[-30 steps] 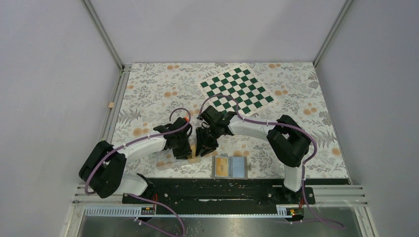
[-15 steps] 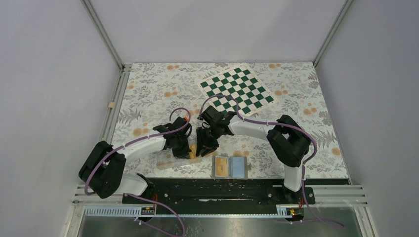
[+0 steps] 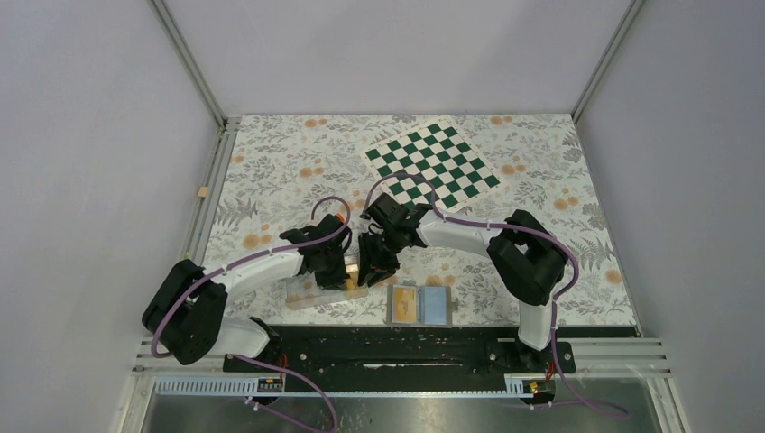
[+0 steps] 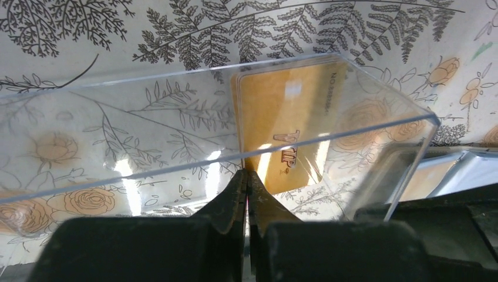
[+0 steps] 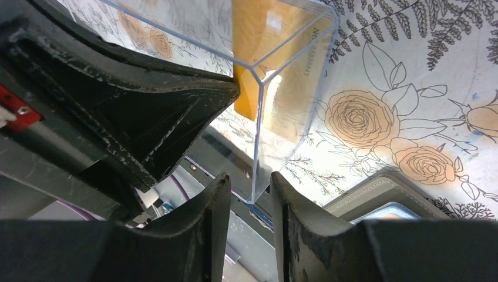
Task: Put the credit cards into the card holder
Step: Pick up the credit card from the storage box.
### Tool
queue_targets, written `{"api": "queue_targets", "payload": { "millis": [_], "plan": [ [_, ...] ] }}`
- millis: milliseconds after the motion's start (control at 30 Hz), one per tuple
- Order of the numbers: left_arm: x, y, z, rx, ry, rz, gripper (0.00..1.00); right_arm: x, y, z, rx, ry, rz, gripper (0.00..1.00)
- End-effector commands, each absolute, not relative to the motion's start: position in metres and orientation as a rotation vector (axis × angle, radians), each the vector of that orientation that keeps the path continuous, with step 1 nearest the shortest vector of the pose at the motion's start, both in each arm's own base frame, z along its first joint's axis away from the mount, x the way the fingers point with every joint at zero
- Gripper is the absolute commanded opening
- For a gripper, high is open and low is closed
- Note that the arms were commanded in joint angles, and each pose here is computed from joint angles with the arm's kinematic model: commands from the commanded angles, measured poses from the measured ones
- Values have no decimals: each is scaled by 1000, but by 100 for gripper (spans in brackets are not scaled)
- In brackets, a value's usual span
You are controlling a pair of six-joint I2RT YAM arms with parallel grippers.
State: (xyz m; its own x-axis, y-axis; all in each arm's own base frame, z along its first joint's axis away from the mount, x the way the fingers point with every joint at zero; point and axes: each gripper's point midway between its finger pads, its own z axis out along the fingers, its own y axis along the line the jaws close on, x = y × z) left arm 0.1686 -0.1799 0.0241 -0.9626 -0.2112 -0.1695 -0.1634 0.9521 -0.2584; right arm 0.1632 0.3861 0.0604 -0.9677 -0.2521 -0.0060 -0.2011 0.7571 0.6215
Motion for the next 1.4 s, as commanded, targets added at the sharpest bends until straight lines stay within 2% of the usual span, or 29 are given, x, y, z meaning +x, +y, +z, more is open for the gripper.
{"api": "queue_targets", "payload": {
  "millis": [0,467,700,1000,1367],
  "plan": [
    [184,-196,50,-240,2811,-473,0,161,394,76,416,-2857,-1079,38],
    [179,-197,50,-190,2827,-466,0,160,394,75,414,-2852,-1075,38],
    [180,-193,41,-121,2880,-335,0,159,394,74,415,-2848,-1075,38],
    [183,-202,47,-68,2861,-316,0,159,394,74,416,-2848,-1076,38],
    [187,-209,69,-122,2780,-424,0,159,393,74,417,-2850,-1073,38]
  ]
}}
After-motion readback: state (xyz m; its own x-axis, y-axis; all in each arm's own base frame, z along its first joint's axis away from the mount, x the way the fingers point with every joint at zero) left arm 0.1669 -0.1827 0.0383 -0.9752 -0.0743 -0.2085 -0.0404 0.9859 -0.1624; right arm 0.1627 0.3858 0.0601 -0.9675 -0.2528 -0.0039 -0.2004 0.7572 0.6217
